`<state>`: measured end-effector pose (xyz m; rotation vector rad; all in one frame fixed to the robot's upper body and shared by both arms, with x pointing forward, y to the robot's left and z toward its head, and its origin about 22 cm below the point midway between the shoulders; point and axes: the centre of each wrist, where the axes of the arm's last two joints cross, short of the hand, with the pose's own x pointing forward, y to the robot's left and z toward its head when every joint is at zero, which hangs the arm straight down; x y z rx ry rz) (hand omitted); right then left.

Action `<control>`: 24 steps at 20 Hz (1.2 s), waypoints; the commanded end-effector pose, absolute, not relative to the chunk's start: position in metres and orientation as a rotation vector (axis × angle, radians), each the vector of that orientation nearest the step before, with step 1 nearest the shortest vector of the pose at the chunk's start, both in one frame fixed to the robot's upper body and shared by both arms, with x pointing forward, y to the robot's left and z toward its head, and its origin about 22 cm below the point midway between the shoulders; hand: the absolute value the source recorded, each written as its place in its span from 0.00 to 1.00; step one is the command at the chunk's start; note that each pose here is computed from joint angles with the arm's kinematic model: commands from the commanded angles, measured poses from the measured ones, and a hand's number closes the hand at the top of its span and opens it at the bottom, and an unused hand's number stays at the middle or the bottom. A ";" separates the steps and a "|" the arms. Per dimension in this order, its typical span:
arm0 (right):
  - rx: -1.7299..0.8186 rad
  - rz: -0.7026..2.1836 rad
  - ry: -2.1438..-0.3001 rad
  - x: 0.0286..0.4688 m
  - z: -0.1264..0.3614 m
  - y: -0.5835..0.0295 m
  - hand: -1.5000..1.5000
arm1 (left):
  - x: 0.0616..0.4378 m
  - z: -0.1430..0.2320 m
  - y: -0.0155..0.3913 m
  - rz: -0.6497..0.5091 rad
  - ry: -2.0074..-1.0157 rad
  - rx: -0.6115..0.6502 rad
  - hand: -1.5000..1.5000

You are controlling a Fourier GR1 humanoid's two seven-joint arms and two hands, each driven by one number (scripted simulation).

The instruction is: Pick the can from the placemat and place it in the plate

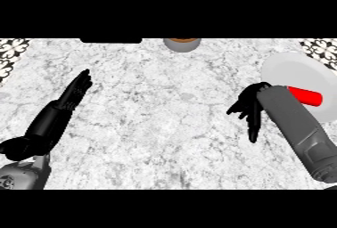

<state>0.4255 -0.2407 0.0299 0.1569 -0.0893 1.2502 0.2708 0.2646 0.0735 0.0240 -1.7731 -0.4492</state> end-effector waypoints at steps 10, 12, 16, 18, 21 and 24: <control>0.228 1.388 -0.185 0.397 0.009 -0.216 1.00 | 0.280 0.077 0.267 -0.434 -1.775 0.028 0.50; 0.206 1.399 -0.182 0.397 0.010 -0.202 1.00 | 0.274 0.067 0.266 -0.468 -1.771 0.034 0.50; 0.020 1.421 -0.339 0.377 0.012 -0.197 1.00 | 0.273 0.073 0.272 -0.449 -1.763 0.025 0.50; -0.219 1.461 -0.509 0.373 0.037 -0.168 1.00 | 0.267 0.066 0.269 -0.433 -1.756 0.030 0.50; -0.535 1.507 -0.717 0.368 0.073 -0.136 1.00 | 0.268 0.067 0.275 -0.430 -1.741 0.054 0.50; -0.732 1.471 -0.905 0.344 0.066 -0.118 1.00 | 0.270 0.069 0.278 -0.412 -1.747 0.076 0.50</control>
